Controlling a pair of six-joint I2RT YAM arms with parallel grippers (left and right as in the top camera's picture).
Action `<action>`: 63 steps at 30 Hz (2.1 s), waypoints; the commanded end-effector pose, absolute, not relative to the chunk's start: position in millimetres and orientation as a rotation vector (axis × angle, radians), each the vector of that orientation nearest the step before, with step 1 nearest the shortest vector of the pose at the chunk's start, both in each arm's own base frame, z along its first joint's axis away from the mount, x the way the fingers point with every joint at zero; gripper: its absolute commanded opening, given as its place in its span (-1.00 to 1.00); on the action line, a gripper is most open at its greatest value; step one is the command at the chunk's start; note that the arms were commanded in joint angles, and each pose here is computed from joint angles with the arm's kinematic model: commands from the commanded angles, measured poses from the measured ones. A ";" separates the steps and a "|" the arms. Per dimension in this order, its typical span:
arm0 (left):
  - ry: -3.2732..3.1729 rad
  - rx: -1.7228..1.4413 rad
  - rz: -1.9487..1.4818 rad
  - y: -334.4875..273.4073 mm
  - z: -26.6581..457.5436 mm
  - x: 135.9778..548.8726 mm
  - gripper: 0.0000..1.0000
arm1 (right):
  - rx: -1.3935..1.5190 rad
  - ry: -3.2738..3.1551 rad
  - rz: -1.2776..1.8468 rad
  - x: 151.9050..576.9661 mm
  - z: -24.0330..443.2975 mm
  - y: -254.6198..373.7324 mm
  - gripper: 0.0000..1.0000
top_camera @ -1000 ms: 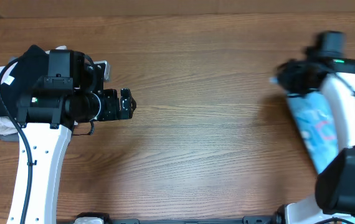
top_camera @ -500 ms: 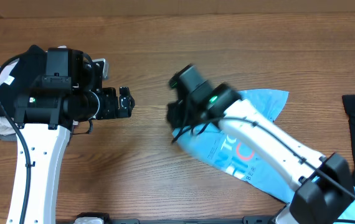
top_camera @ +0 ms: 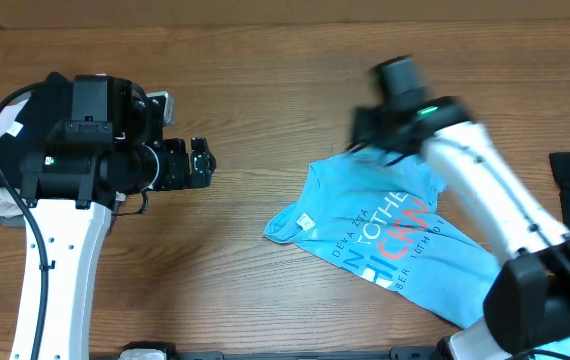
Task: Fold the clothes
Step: 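Drag the blue T-shirt with the right gripper to the table center and release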
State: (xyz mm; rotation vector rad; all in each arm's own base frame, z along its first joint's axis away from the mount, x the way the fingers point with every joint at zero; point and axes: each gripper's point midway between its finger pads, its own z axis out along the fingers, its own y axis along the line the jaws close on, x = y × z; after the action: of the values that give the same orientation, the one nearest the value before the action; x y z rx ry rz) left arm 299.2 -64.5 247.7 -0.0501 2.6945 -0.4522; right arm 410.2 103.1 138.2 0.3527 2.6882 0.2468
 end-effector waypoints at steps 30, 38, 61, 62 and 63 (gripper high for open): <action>2.627 0.121 -0.551 -104.1 263.7 302.7 1.00 | 0.589 2.788 0.438 450.9 16.2 -3.5 -0.92; 2.610 0.155 -0.503 -100.3 263.9 307.1 1.00 | 0.164 2.585 0.816 473.3 97.8 77.6 -0.92; 2.640 0.154 -0.455 -94.2 258.9 302.7 1.00 | -0.295 2.348 0.922 441.5 169.6 291.0 -0.17; 2.636 0.154 -0.455 -94.3 259.4 303.5 1.00 | -0.269 2.365 0.914 444.1 167.9 280.7 -0.10; 2.634 0.154 -0.455 -94.4 259.6 304.4 1.00 | -0.248 2.376 0.911 446.3 167.0 272.7 -0.07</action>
State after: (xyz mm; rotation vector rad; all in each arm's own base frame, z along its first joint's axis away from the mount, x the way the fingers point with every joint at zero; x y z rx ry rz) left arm 299.9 -93.5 252.4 0.1193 2.6611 -0.4759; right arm 423.7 303.3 145.3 -0.3348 2.4225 0.9726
